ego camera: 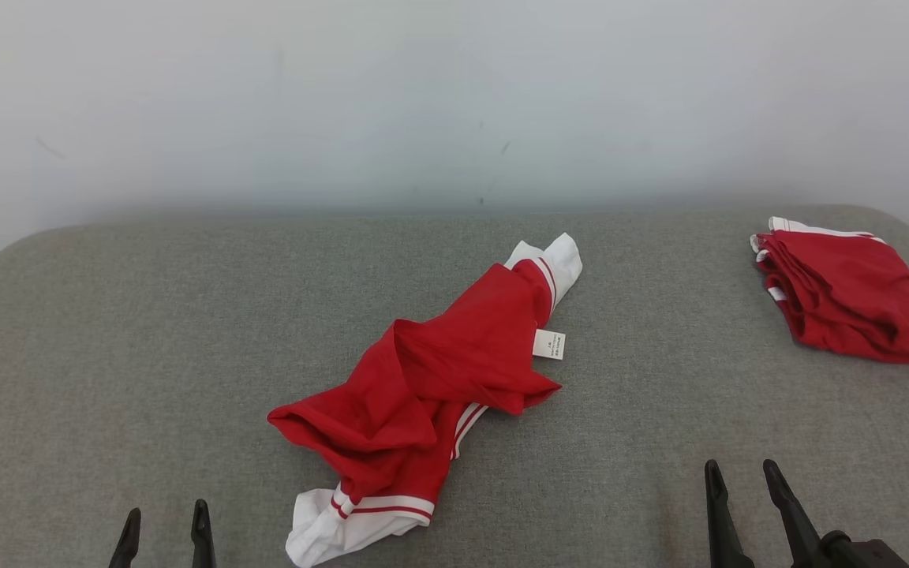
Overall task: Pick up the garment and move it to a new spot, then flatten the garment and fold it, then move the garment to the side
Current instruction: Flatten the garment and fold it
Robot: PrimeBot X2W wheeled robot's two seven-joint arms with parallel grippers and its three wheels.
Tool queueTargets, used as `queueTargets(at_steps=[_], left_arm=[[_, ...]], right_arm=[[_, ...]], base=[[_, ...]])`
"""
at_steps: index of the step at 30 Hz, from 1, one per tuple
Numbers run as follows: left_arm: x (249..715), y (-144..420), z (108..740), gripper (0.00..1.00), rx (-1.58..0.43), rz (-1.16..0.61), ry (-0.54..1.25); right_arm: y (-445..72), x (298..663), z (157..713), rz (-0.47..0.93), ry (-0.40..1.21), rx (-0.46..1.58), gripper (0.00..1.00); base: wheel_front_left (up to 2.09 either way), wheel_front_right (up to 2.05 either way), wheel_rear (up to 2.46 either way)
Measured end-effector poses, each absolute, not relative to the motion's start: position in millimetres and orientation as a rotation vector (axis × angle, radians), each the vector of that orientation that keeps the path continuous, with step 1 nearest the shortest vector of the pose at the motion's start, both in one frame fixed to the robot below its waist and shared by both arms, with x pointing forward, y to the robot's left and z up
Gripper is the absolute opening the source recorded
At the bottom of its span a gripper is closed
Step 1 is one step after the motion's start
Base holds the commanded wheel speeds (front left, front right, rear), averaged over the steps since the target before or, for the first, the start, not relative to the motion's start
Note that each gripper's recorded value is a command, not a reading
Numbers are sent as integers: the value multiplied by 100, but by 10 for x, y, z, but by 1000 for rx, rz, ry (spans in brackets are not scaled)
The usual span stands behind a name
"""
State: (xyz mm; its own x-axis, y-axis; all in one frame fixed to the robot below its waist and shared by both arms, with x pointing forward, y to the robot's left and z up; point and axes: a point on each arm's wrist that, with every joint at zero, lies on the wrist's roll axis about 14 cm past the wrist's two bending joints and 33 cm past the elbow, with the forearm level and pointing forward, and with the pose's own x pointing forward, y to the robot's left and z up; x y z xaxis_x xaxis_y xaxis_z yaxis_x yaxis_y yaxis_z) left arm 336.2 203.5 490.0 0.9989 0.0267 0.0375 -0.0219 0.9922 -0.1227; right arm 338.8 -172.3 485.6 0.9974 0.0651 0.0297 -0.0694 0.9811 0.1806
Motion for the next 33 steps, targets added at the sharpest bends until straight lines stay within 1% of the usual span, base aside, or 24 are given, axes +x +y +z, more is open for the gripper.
queueTargets(at_steps=[33], left_arm=[[3376, 2018, 4850, 100, -118, 28, -22]], right_arm=[[-1707, 3396, 4800, 70, -5, 184, 100]], base=[[0, 0, 0]])
